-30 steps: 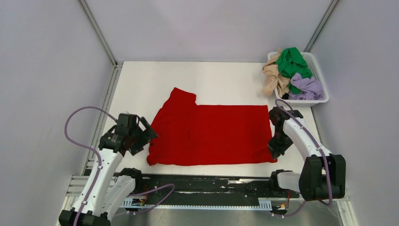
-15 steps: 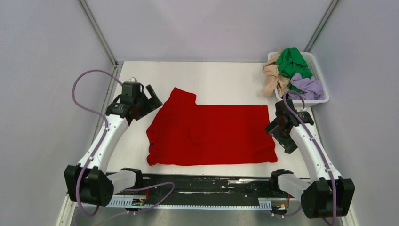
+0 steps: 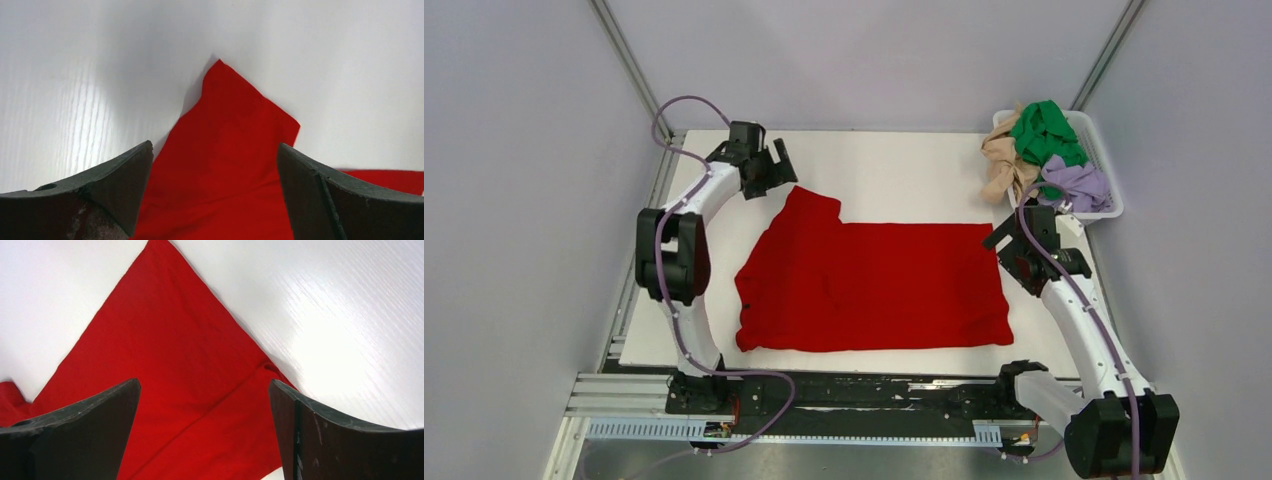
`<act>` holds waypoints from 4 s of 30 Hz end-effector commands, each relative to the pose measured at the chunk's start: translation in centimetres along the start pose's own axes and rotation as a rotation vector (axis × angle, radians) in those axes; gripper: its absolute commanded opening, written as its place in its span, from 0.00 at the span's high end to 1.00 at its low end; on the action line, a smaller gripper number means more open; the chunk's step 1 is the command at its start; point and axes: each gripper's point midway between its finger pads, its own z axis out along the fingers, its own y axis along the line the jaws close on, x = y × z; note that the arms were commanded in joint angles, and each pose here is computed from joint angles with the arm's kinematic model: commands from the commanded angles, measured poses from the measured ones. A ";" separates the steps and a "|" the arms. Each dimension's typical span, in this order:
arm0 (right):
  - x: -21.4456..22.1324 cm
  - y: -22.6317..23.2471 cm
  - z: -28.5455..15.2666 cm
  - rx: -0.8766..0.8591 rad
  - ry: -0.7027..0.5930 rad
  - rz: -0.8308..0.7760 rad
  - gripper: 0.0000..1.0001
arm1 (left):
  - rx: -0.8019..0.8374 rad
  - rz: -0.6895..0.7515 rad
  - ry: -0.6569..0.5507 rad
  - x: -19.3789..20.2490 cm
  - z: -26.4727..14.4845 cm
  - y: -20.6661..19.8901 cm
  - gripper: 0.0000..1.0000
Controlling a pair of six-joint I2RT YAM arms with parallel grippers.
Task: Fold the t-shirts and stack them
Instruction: Grab the side of the flattened tshirt furthest away from the robot with both arms
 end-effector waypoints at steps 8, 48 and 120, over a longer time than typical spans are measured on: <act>-1.4 0.7 1.5 -0.020 -0.088 -0.037 0.00 | 0.004 0.011 0.153 1.4 10.0 -0.2 0.00; -1.6 0.1 2.4 0.016 -0.111 -0.046 0.00 | -0.202 0.310 0.406 9.8 12.3 1.6 0.75; -0.8 6.1 19.2 0.214 0.093 -0.156 0.79 | 0.241 0.386 0.084 3.4 2.5 -7.2 1.00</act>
